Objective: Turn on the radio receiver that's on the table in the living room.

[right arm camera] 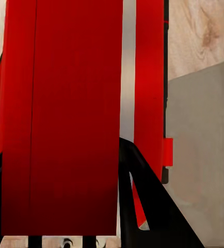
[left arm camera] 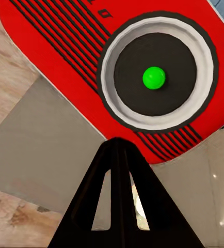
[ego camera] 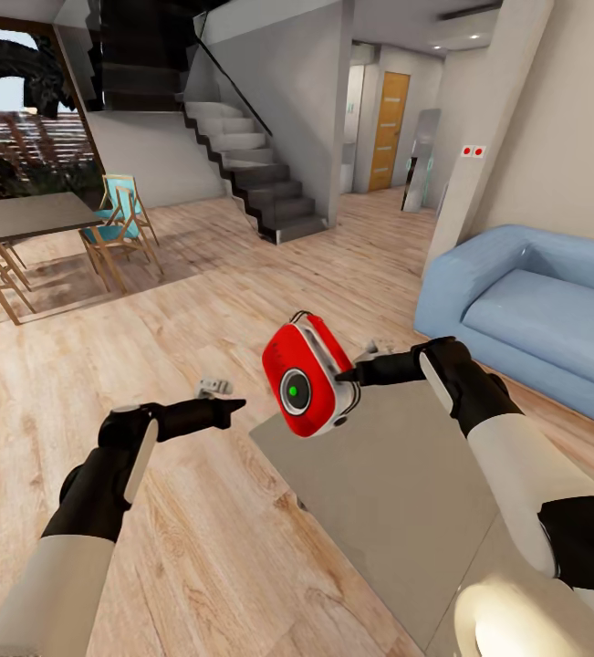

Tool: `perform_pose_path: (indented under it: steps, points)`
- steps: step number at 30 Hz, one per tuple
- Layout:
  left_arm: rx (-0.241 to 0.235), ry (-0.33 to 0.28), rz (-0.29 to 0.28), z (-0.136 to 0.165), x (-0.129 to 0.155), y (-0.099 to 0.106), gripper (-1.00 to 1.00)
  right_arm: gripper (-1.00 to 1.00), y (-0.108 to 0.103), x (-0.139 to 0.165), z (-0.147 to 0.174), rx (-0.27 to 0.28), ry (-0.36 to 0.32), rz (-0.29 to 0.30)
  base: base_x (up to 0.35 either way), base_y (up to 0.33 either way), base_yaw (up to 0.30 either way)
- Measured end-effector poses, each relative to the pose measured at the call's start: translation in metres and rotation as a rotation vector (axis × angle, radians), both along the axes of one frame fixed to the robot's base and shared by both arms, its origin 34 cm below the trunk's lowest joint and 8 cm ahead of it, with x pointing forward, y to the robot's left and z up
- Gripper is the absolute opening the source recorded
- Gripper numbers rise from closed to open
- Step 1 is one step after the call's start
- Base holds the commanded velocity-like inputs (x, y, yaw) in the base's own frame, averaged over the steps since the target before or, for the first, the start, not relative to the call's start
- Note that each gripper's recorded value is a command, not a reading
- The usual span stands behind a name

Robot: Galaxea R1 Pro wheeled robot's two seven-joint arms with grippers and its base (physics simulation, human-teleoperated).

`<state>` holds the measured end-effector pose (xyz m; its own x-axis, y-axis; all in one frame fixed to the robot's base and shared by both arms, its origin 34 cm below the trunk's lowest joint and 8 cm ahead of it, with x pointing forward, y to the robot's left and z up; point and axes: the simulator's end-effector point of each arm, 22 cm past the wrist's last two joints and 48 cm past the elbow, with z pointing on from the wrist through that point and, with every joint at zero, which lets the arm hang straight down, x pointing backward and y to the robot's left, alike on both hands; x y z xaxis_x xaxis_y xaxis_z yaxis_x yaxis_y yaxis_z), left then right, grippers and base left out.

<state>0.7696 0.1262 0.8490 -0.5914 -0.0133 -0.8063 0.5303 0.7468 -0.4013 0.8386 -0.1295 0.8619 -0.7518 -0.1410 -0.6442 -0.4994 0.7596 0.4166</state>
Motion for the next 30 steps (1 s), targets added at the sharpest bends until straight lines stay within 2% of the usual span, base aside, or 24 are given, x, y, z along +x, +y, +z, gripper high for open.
perform_pose_path:
  steps: [3, 9, 12, 15, 17, 21, 25, 30]
  points:
    - [0.015, 0.019, 0.017, -0.009, 0.001, 0.006, -1.00, -1.00, -0.010, 0.006, -0.005, -0.050, -0.013, -0.033, 0.000, 0.000, 0.000]
    - [0.204, 0.077, 0.256, -0.054, 0.022, 0.067, -1.00, -1.00, -0.019, 0.016, -0.001, -0.086, -0.041, -0.076, 0.000, 0.000, 0.000]
    - [0.297, 0.088, 0.373, -0.065, 0.028, 0.098, -1.00, -1.00, -0.031, 0.028, 0.013, -0.151, -0.093, -0.126, 0.000, 0.000, 0.000]
    - [0.352, 0.098, 0.443, -0.071, 0.030, 0.117, -1.00, -1.00, -0.043, 0.033, 0.014, -0.205, -0.096, -0.174, 0.000, 0.000, 0.000]
    - [0.395, 0.108, 0.492, -0.077, 0.030, 0.132, -1.00, -1.00, -0.057, 0.038, 0.013, -0.265, -0.105, -0.219, 0.000, 0.000, 0.000]
    - [0.432, 0.118, 0.534, -0.082, 0.029, 0.144, -1.00, -1.00, -0.076, 0.044, 0.012, -0.330, -0.115, -0.292, 0.000, 0.000, 0.000]
    - [0.460, 0.121, 0.567, -0.083, 0.028, 0.155, -1.00, -1.00, -0.105, 0.051, 0.011, -0.431, -0.135, -0.379, 0.000, 0.000, 0.000]
    - [0.452, 0.132, 0.613, -0.083, 0.028, 0.171, -1.00, -1.00, -0.127, 0.054, 0.012, -0.503, -0.143, -0.448, 0.000, 0.000, 0.000]
